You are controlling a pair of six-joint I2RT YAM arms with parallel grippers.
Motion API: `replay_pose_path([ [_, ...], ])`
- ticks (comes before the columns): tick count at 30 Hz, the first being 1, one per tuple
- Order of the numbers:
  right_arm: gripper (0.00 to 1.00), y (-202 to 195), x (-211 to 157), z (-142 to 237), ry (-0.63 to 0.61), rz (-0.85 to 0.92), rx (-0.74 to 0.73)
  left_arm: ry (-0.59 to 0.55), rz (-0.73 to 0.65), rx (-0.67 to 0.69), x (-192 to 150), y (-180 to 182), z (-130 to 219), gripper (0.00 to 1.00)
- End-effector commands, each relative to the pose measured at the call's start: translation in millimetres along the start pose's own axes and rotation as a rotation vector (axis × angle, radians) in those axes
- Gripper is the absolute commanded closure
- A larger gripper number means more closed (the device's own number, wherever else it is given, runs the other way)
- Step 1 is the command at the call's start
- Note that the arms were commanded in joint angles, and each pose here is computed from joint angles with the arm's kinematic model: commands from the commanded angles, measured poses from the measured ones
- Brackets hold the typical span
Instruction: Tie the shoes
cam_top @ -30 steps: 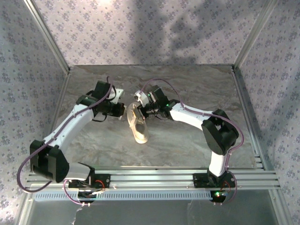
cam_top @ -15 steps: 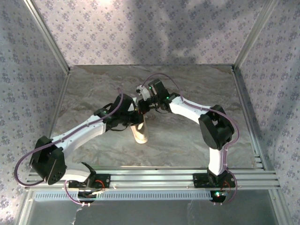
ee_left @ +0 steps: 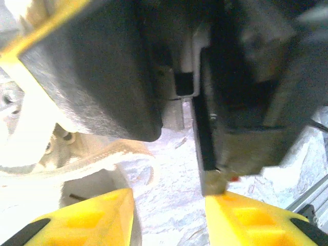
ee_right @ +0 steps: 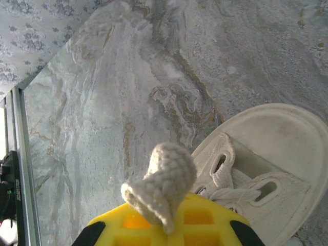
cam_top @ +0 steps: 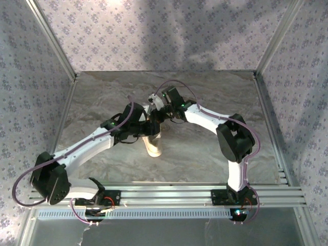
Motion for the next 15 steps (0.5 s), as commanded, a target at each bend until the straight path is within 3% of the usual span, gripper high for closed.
replay_pose_path([
  [1,1.00,14,5,4,0.010,0.086,0.032,-0.064,-0.123,0.017,16,-1,41,0.59],
  [5,1.00,18,2,7,0.020,0.146,0.036,-0.200,-0.118,-0.012,35,14,76,0.57],
  [8,1.00,22,1,8,0.024,0.180,0.039,-0.258,-0.040,-0.075,50,30,83,0.55],
  [15,1.00,28,1,8,0.024,0.220,0.042,-0.184,-0.013,-0.226,65,31,50,0.56],
])
Point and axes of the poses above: each hand's point on the last joint's axis, 136 mm out from that joint toward the fingers, its own z axis back along the fingers, its own y axis along the line the jaws close on, x = y × z, the point moved 3 cm from there along z, back along the fingers, and after that the axes turned 10 degrees about z, right-handed, at the moved point
